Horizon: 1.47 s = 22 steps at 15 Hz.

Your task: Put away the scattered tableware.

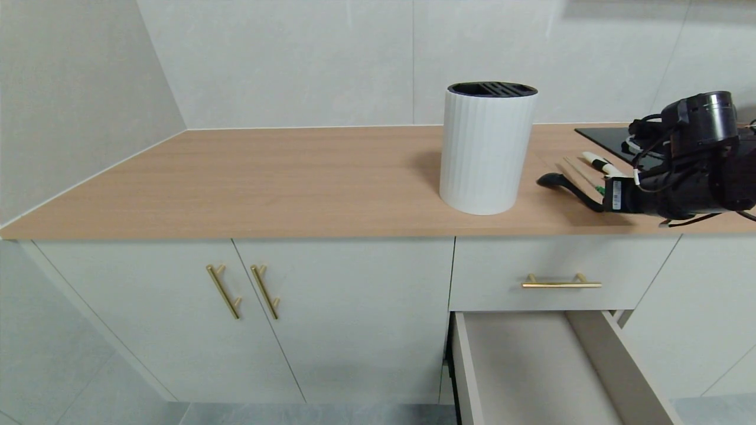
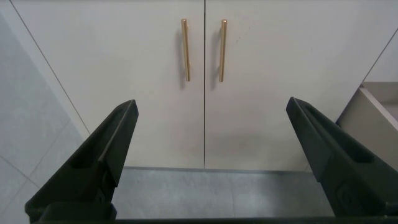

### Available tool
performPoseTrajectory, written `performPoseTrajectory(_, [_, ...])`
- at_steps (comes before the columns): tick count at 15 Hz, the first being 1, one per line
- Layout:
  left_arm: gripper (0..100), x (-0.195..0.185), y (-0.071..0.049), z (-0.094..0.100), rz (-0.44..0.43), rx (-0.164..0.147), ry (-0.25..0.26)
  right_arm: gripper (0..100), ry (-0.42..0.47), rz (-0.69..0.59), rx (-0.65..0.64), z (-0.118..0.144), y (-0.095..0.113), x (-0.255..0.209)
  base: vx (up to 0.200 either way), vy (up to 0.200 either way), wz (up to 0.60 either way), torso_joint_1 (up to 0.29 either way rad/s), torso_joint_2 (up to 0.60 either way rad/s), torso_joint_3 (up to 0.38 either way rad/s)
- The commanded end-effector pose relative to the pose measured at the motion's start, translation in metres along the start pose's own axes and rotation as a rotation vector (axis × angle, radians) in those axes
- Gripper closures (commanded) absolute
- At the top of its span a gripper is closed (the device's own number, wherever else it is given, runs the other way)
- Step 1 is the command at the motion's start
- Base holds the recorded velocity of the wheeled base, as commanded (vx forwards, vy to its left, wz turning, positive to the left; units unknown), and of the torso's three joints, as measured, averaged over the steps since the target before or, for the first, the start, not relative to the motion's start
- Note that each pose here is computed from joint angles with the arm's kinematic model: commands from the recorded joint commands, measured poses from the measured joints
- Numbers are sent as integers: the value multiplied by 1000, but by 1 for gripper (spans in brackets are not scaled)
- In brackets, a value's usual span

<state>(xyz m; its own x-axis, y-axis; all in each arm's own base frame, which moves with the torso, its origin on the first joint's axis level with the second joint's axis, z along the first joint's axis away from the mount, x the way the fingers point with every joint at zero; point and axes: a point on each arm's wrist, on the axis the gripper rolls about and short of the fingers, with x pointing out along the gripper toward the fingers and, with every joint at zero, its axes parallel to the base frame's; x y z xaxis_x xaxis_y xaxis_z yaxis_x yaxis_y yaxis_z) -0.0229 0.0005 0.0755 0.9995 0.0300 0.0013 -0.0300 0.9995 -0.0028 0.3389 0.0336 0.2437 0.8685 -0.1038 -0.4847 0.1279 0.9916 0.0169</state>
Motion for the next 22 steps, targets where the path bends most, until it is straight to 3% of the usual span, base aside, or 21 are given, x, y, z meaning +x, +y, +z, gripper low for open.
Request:
performPoseTrajectory(1, [0, 0, 0, 0, 1, 0, 1, 100, -73, 22, 63, 9, -7, -40, 0, 0, 0, 0, 0, 0])
performPoseTrajectory(5, [0, 0, 0, 0, 1, 0, 1, 100, -135, 199, 74, -15, -23, -130, 0, 0, 0, 0, 0, 0])
performPoseTrajectory(6, [0, 0, 0, 0, 1, 0, 1, 100, -132, 203, 72, -16, -24, -131, 0, 0, 0, 0, 0, 0])
performPoseTrajectory(7, [0, 0, 0, 0, 1, 0, 1, 100, -115, 313, 49, -39, -32, -175, 0, 0, 0, 0, 0, 0])
performPoseTrajectory(9, [0, 0, 0, 0, 1, 0, 0, 100, -106, 417, 0, -54, -36, -196, 0, 0, 0, 0, 0, 0])
performPoseTrajectory(10, [0, 0, 0, 0, 1, -2, 0, 100, -86, 510, -89, -74, -40, -210, 0, 0, 0, 0, 0, 0])
performPoseTrajectory(14, [0, 0, 0, 0, 1, 0, 0, 100, 142, 701, -244, -106, -22, -200, 0, 0, 0, 0, 0, 0])
performPoseTrajectory(15, [0, 0, 0, 0, 1, 0, 1, 100, 168, 715, -254, -109, -19, -196, 0, 0, 0, 0, 0, 0])
performPoseTrajectory(17, [0, 0, 0, 0, 1, 0, 0, 100, 303, 729, -282, -121, -6, -170, 0, 0, 0, 0, 0, 0])
performPoseTrajectory(22, [0, 0, 0, 0, 1, 0, 0, 100, 468, 694, -287, -132, 6, -132, 0, 0, 0, 0, 0, 0])
